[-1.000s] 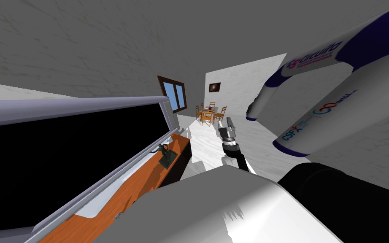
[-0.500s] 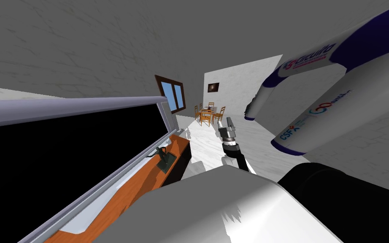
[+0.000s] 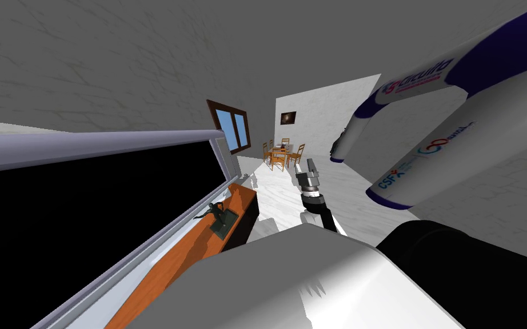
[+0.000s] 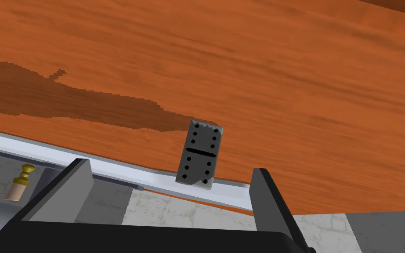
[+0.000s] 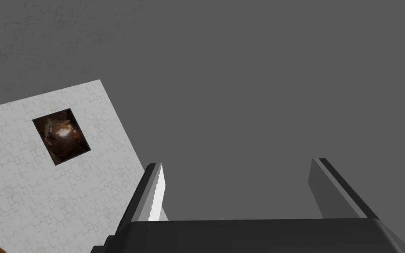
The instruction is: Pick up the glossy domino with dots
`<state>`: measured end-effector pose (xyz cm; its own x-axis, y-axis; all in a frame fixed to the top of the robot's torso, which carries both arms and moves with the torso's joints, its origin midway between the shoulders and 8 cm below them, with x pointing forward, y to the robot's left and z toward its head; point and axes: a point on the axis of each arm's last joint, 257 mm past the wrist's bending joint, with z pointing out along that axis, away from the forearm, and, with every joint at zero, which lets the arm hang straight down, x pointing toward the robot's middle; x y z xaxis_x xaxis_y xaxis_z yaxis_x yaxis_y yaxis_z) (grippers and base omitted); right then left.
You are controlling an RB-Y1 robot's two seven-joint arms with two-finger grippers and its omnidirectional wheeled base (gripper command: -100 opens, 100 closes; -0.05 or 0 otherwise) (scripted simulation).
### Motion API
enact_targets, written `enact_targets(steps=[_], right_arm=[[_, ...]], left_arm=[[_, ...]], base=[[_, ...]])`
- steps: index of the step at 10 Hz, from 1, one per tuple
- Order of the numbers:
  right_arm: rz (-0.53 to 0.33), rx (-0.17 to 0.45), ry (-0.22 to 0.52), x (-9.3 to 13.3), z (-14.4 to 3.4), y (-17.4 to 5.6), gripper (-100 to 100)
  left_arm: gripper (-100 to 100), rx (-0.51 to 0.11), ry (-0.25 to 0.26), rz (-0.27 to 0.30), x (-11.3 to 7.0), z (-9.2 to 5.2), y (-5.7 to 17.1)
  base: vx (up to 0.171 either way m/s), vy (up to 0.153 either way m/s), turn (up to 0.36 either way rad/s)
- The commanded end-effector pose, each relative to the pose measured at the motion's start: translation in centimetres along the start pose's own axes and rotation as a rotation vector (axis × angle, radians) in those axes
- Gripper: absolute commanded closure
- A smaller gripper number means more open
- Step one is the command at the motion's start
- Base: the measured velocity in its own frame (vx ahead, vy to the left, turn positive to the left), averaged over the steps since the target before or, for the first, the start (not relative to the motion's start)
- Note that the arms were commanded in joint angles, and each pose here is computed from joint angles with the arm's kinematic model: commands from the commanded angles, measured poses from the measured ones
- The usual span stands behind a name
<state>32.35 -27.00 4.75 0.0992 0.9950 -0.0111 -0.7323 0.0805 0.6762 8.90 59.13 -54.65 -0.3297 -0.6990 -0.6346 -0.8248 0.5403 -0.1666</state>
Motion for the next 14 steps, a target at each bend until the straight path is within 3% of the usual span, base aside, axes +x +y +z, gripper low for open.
enact_targets(steps=[1,3,5,6,7,10,12,13,14], right_arm=[[0.000,0.000,0.000,0.0,0.0,0.0,0],[0.000,0.000,0.000,0.0,0.0,0.0,0],[0.000,0.000,0.000,0.0,0.0,0.0,0],[0.000,0.000,0.000,0.0,0.0,0.0,0],[0.000,0.000,0.000,0.0,0.0,0.0,0],[0.000,0.000,0.000,0.0,0.0,0.0,0],[0.000,0.000,0.000,0.0,0.0,0.0,0],[0.000,0.000,0.000,0.0,0.0,0.0,0],[0.000,0.000,0.000,0.0,0.0,0.0,0]], left_arm=[[-100,-0.036,0.001,0.019,-0.4,0.1,1.4],[-100,-0.096,0.003,0.048,-1.1,0.2,4.1],[-100,-0.092,0.002,0.045,-1.1,0.1,3.9],[0,-0.093,0.003,0.046,-1.1,0.1,4.0],[-100,-0.092,0.002,0.047,-0.9,0.9,2.7],[-100,-0.089,0.004,0.051,-0.4,2.2,0.6],[-100,-0.089,0.003,0.050,-0.5,2.3,0.4],[100,-0.089,0.004,0.051,-0.5,2.3,0.4],[100,-0.089,0.004,0.051,-0.5,2.3,0.4]], base=[[0.049,-0.003,-0.056],[0.037,-0.016,0.004],[0.000,0.000,0.000],[0.000,0.000,0.000],[-0.031,0.022,0.010],[-0.038,0.031,-0.020],[-0.027,0.021,-0.012],[0.000,0.000,0.000],[0.000,0.000,0.000]])
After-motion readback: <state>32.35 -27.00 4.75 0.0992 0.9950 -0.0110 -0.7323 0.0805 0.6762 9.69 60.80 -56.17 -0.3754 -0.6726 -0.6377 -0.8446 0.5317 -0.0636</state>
